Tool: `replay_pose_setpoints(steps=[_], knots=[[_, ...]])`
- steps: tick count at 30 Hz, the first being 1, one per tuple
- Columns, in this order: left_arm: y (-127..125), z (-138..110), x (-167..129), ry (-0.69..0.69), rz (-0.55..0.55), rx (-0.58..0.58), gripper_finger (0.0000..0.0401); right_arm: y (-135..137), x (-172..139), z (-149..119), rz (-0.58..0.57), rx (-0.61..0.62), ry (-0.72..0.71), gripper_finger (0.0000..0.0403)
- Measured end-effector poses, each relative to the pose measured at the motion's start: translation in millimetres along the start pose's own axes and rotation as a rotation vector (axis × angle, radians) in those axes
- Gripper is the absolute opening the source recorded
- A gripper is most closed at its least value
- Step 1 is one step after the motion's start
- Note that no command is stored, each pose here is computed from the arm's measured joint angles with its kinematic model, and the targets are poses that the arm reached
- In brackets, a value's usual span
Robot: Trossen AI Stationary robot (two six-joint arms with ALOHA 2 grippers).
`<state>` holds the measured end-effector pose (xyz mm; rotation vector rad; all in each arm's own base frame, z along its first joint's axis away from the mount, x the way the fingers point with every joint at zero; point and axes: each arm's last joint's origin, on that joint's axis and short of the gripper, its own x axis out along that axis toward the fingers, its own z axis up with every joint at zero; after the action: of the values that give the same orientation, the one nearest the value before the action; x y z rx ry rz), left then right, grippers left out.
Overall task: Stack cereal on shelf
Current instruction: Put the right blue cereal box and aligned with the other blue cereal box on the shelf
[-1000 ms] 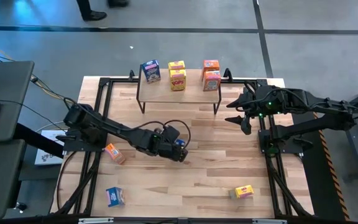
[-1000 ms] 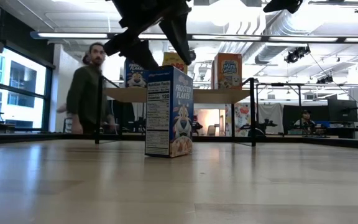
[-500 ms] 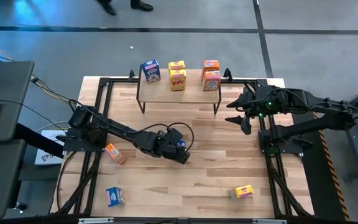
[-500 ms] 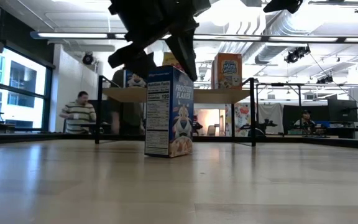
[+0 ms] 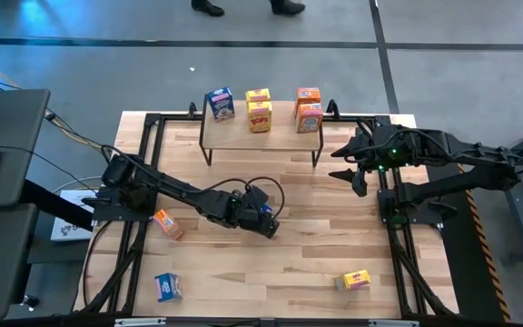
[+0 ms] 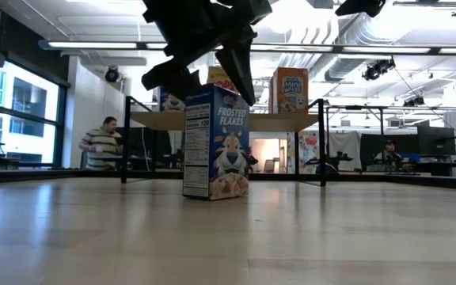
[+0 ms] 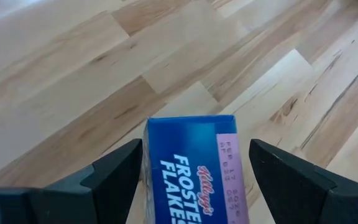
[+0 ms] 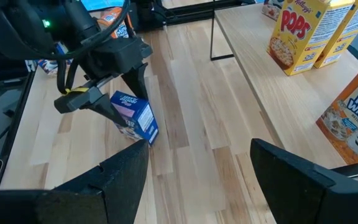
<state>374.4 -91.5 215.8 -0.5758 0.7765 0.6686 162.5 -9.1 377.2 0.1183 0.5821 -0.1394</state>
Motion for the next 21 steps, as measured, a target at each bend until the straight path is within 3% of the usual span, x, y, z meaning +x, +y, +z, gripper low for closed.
replay_pose_setpoints(steps=[21], knots=[[-0.6, -0.3, -0.2, 0.017, -0.013, -0.010, 0.0276, 0.0, 0.0, 0.0, 0.000, 0.000, 0.000, 0.0275]])
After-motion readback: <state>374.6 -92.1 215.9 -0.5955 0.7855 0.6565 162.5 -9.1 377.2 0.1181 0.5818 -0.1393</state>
